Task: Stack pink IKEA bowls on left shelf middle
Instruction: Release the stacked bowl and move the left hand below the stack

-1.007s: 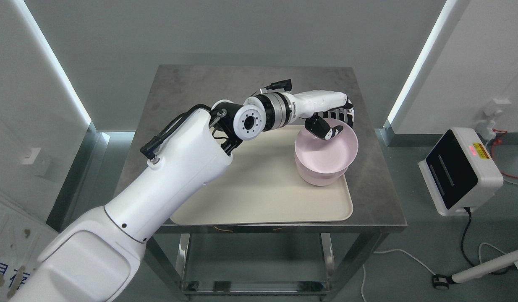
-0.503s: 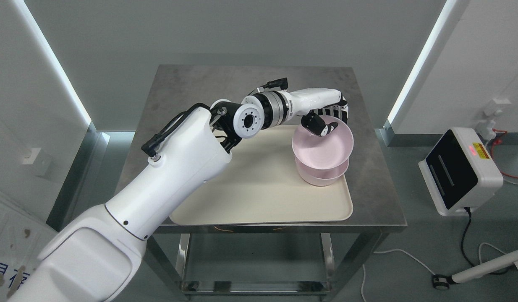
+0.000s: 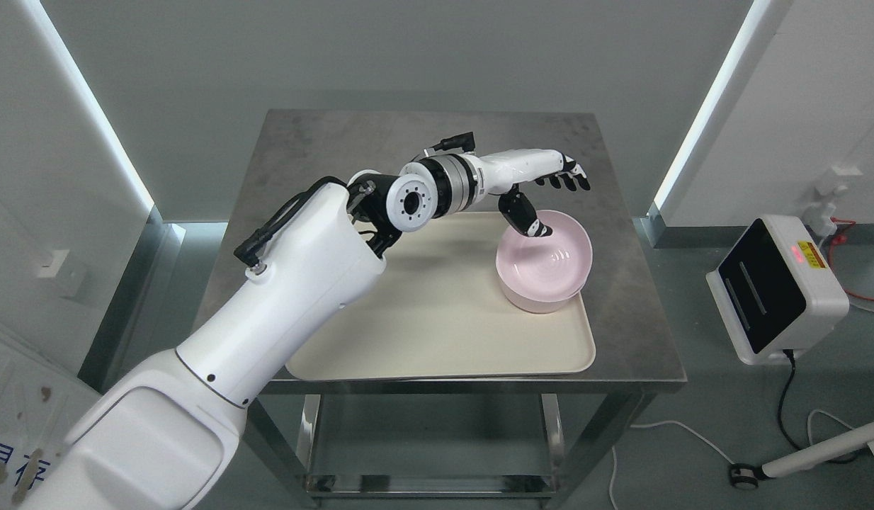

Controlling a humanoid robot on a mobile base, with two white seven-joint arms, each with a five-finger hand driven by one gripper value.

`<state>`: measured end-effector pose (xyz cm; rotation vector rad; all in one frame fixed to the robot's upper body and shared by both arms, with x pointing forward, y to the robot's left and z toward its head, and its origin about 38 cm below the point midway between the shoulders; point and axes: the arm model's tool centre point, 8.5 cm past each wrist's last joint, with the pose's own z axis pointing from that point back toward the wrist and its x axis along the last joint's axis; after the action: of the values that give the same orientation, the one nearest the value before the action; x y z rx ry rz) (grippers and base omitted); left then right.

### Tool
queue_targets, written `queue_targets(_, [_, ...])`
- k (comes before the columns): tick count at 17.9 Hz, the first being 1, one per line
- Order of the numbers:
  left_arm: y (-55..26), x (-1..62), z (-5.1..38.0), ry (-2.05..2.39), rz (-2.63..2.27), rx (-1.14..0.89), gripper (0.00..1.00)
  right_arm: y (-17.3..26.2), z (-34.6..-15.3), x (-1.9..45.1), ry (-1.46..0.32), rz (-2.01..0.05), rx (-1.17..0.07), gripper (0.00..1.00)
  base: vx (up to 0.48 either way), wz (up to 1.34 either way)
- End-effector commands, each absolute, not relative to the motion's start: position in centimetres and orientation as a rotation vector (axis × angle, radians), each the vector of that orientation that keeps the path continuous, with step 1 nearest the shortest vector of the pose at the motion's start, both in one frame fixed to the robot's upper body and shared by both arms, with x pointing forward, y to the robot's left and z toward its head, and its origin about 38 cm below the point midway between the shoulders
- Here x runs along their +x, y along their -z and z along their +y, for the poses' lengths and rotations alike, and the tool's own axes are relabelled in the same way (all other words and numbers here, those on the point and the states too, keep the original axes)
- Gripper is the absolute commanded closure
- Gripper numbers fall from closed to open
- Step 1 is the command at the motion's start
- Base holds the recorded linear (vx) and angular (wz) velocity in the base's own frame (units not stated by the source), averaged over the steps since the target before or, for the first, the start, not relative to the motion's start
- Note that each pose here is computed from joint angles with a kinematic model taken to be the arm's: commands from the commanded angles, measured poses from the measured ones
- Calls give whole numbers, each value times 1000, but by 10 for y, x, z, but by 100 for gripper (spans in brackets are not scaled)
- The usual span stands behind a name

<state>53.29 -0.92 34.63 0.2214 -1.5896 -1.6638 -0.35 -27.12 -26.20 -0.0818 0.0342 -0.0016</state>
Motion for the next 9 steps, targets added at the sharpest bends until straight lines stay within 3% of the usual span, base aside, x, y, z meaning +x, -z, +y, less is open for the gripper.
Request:
queue_targets(1, [-410,539,68,1289,-1849,133,31,261,-282,-11,12,30,-99,0,0,0])
queue_targets(3, [-438,529,98,1133,-1985,58,31,261,-283,-11,13,28,-99,0,0,0])
queue_targets(5, [-449,508,138,950,-2131,-32,21,261,-283,-11,13,28,-99,0,0,0])
queue_targets(7, [-428,487,141,971,-2183,-36,3,261,-282,-11,12,30,-99,0,0,0])
queue_targets(9, [-392,464,132,1057,-2243,-55,3,261,-282,-11,12,29,-99,0,0,0])
